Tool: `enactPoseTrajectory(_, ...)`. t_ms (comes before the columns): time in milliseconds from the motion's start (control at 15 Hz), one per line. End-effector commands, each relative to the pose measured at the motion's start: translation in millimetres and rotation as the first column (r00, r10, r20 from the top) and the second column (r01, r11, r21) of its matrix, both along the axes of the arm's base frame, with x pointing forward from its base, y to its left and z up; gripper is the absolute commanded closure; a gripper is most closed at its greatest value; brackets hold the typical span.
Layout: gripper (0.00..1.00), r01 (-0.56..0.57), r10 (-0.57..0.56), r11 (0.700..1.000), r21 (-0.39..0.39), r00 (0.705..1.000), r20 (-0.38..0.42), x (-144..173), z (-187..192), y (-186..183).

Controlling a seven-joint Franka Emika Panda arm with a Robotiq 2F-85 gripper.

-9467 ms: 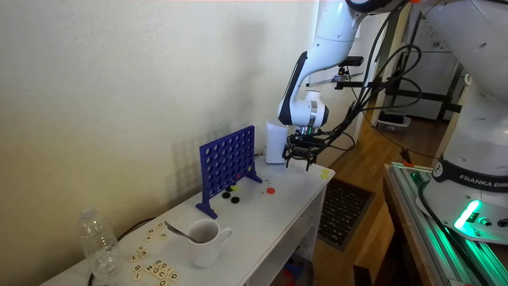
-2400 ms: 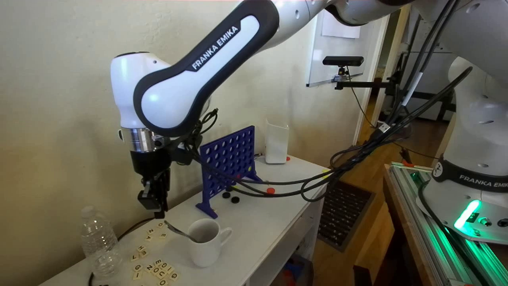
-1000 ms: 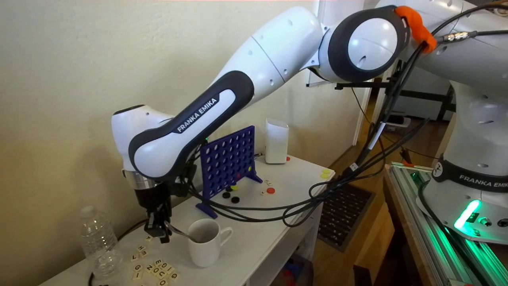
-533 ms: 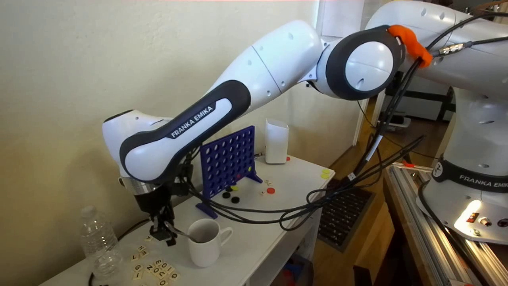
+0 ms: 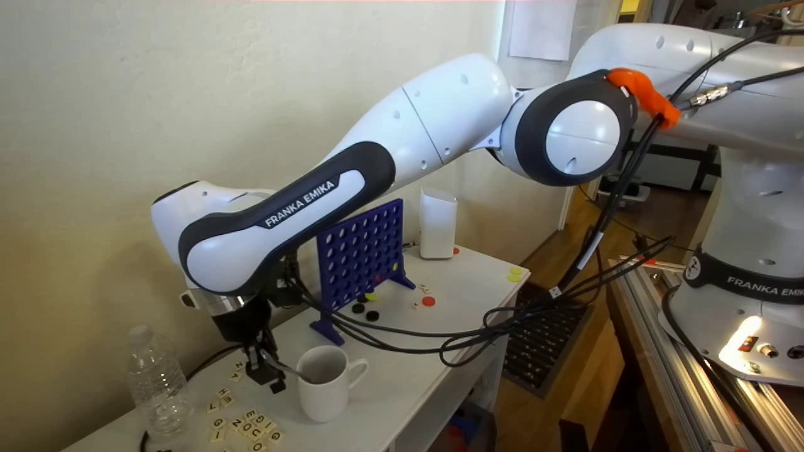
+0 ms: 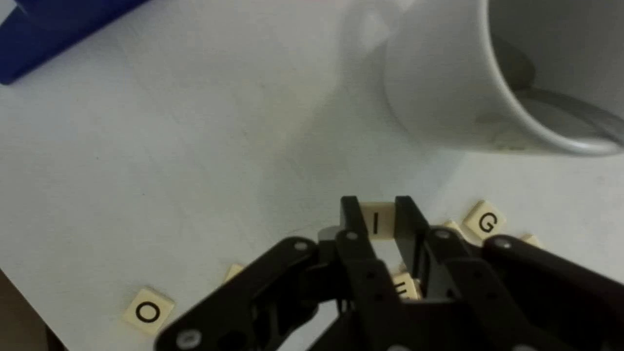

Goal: Move the letter I to the left

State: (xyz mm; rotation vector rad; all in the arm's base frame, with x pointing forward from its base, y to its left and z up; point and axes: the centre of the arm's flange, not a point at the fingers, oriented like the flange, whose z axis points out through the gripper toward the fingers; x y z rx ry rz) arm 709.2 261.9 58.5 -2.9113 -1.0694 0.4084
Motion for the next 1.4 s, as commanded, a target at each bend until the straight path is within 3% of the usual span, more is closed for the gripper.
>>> enactPoseTrajectory(0,0.95,-0.046,0.047,0.999,-0.027,0.999,0.016,46,-14,20)
enactPoseTrajectory(600,0.95,-0.033,0.037,0.999,-0.039,0.992,0.121,57,-17,27)
enactPoseTrajectory(1133,0.95,-0.023,0.019,1.0,0.016,0.978,0.208,67,-18,27)
enactPoseTrajectory(1200,0.6,-0.022,0.017,0.999,0.023,0.98,0.199,66,-19,27)
enactPoseTrajectory(1333,0.46,-0.029,0.023,0.999,0.024,0.981,0.194,64,-17,27)
